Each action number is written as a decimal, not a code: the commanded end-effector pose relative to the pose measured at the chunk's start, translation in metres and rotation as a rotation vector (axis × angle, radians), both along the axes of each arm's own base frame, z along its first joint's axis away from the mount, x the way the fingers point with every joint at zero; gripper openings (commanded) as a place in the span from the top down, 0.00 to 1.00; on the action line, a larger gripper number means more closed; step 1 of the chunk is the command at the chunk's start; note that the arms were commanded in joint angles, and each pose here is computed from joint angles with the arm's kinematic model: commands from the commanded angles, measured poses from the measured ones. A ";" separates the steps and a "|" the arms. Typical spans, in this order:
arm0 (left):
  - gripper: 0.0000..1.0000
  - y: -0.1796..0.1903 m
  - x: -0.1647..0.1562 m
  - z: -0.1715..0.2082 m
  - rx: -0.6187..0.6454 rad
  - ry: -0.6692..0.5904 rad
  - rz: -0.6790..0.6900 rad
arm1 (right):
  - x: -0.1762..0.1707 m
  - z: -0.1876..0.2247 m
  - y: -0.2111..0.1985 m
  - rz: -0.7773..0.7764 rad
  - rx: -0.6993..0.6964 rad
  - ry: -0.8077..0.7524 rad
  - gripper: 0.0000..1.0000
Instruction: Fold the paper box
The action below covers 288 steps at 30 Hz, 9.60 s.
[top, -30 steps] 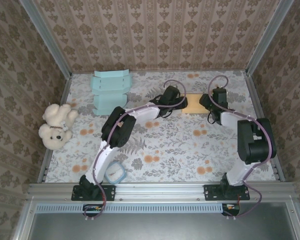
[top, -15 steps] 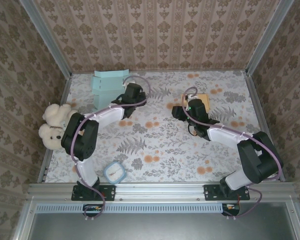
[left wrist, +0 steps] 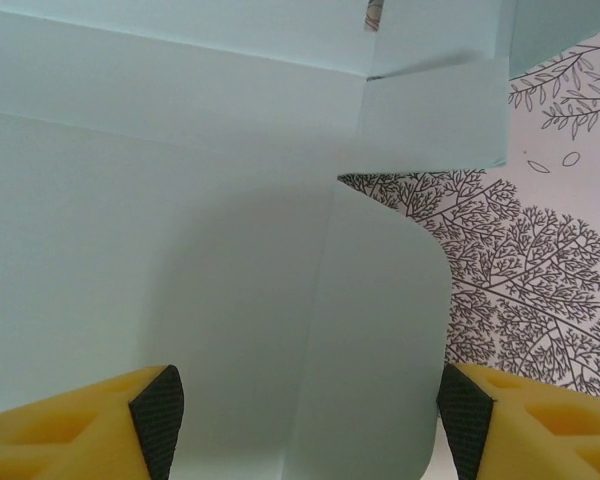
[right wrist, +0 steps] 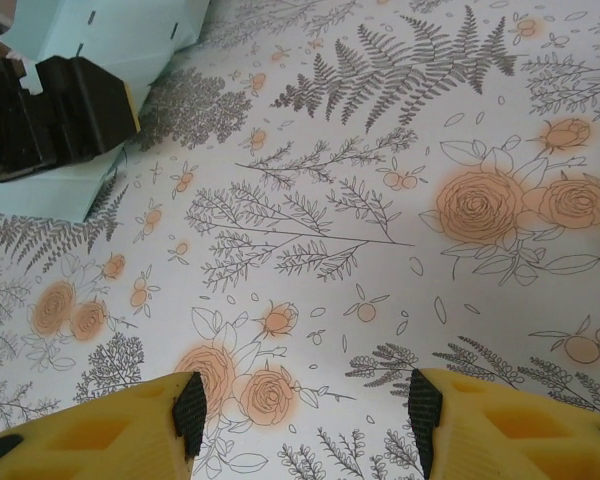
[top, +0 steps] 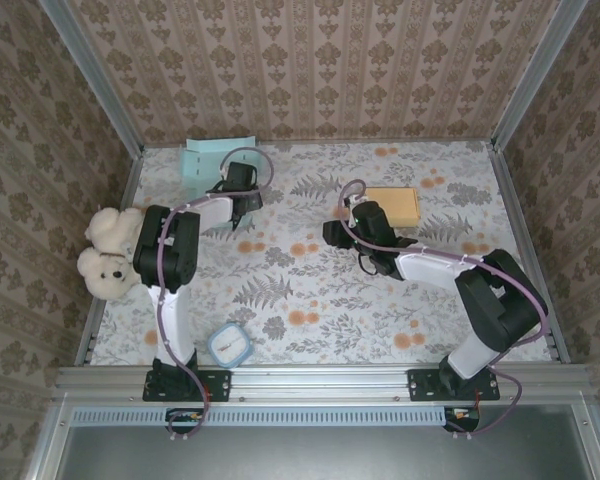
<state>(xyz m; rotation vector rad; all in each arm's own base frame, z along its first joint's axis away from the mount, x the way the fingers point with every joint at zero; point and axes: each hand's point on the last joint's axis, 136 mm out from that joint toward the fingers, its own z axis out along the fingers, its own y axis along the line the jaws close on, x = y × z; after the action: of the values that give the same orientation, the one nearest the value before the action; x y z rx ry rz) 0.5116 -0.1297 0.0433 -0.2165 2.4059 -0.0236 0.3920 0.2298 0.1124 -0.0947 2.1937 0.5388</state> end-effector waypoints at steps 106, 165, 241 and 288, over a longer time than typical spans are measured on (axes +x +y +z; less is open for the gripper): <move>0.47 0.001 -0.098 0.047 -0.346 -0.168 -0.111 | -0.033 -0.045 0.122 0.319 0.032 0.260 0.50; 0.45 -0.128 -0.098 0.037 -0.265 -0.084 -0.370 | -0.096 0.021 -0.005 0.106 -0.201 0.011 0.51; 1.00 -0.125 -0.184 0.149 -0.249 -0.893 -0.715 | 0.007 0.047 -0.050 1.175 -0.837 0.133 0.62; 0.61 -0.136 -0.233 0.178 -0.517 -0.676 -0.622 | -0.001 0.049 -0.062 1.091 -0.746 0.228 1.00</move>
<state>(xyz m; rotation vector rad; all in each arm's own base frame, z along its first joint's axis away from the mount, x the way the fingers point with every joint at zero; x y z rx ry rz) 0.2933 -0.2495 0.2174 0.2648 1.5749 -0.8019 0.3930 0.1706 0.1583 -1.7878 2.2672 0.2539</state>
